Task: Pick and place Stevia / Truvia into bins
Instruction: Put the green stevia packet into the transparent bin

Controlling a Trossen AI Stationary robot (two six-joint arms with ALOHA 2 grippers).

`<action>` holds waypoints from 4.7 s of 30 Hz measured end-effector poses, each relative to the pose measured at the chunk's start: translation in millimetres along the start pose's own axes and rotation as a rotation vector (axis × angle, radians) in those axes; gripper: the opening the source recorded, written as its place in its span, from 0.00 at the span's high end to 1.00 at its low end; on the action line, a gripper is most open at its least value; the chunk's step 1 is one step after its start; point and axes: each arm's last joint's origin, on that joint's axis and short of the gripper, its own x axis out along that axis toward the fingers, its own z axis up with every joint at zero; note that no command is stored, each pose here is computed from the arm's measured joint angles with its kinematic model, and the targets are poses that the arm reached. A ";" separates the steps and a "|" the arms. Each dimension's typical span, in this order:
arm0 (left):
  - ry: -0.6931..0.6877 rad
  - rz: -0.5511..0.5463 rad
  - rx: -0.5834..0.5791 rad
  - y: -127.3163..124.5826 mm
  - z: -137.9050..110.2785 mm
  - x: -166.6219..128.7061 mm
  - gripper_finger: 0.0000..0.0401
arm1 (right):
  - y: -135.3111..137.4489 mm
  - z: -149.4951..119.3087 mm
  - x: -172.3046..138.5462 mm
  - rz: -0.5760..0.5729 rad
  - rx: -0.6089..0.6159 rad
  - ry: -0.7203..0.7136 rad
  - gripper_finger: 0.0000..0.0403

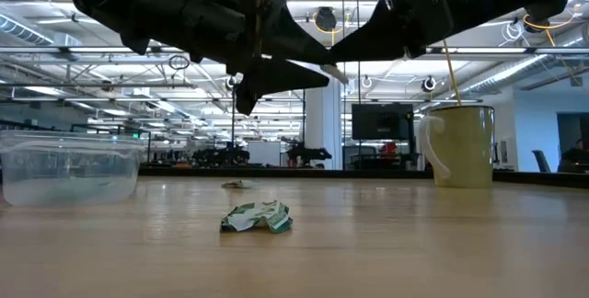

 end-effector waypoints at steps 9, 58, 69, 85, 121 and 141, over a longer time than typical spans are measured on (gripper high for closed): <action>0.001 -0.002 0.009 2.6 1.5 0.4 0.93 | 1.3 2.0 0.1 0.051 0.012 -0.022 1.00; 0.348 0.499 0.195 -24.8 6.5 -116.9 0.67 | 0.0 -2.5 0.9 0.047 -0.005 0.020 0.53; 0.499 0.515 0.298 44.3 -1.6 -54.7 0.67 | -1.6 -3.3 1.8 0.043 -0.006 0.027 0.53; 0.529 0.536 0.311 69.0 -24.8 -27.8 0.80 | -1.4 -6.7 1.7 0.045 -0.024 0.058 0.53; 0.572 0.285 0.036 -78.1 -38.6 -158.1 0.81 | 0.6 -10.9 2.5 0.213 0.071 0.103 0.52; 1.000 0.411 -0.041 -94.7 -139.0 -155.9 0.68 | -7.9 -11.4 6.9 0.186 0.032 0.100 0.53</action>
